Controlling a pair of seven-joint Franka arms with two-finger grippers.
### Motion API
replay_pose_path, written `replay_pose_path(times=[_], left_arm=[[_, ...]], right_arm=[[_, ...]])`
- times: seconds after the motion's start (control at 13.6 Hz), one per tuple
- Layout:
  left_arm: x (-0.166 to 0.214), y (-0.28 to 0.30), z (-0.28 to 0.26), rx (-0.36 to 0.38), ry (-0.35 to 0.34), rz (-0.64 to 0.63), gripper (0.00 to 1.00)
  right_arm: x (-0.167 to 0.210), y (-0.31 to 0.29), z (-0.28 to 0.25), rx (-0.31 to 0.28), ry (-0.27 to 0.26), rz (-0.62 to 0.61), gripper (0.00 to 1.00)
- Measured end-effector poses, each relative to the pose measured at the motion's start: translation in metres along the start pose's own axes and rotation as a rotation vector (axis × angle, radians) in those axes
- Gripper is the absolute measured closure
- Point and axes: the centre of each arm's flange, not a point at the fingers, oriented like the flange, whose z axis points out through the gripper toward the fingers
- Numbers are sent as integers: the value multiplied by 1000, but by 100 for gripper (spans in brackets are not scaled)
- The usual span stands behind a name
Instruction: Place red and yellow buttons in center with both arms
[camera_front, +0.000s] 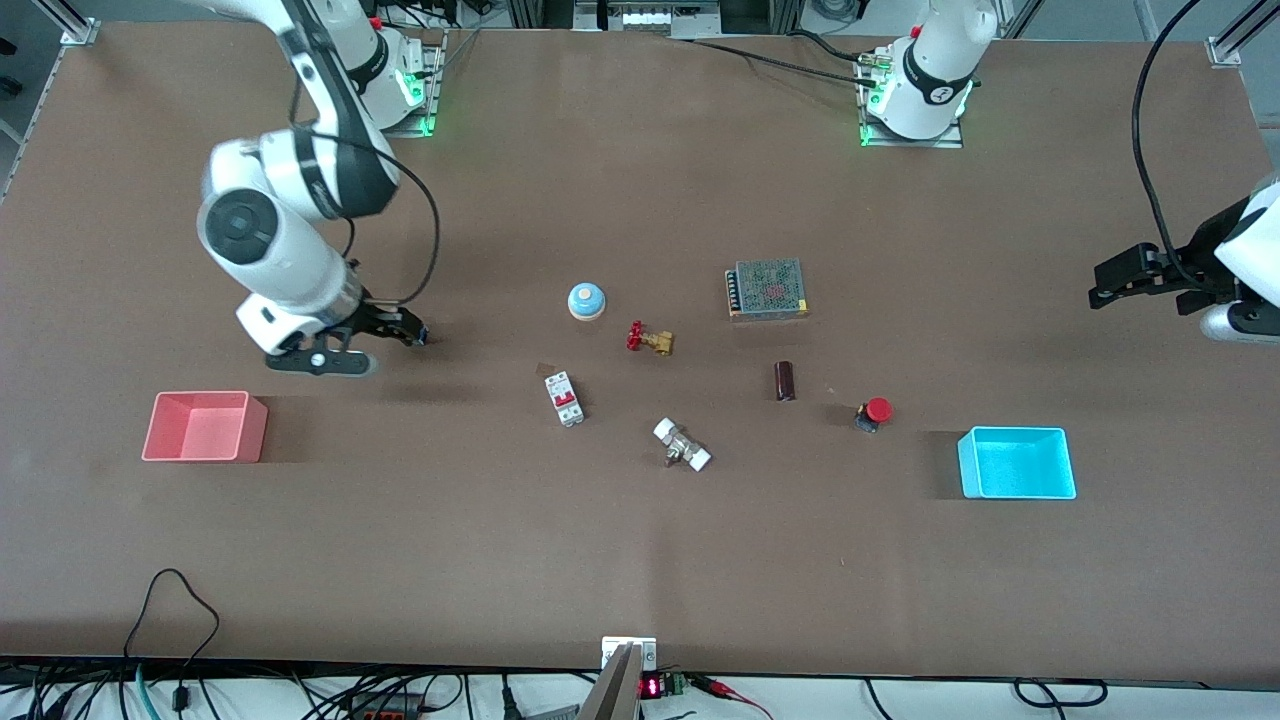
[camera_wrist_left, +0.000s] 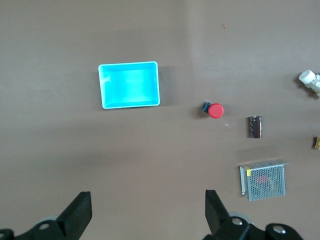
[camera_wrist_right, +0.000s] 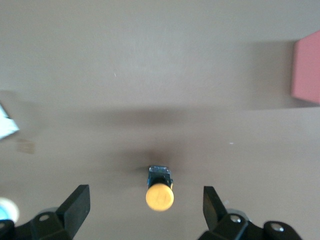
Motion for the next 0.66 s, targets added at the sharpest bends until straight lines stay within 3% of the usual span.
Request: replay_pose_path(times=[0.3, 0.66], left_arm=[[-5, -1, -40, 4, 37, 7, 0], [-4, -2, -51, 35, 78, 3, 0]], right_arm=[[22, 27, -125, 21, 55, 53, 0], [49, 93, -138, 22, 83, 145, 0]])
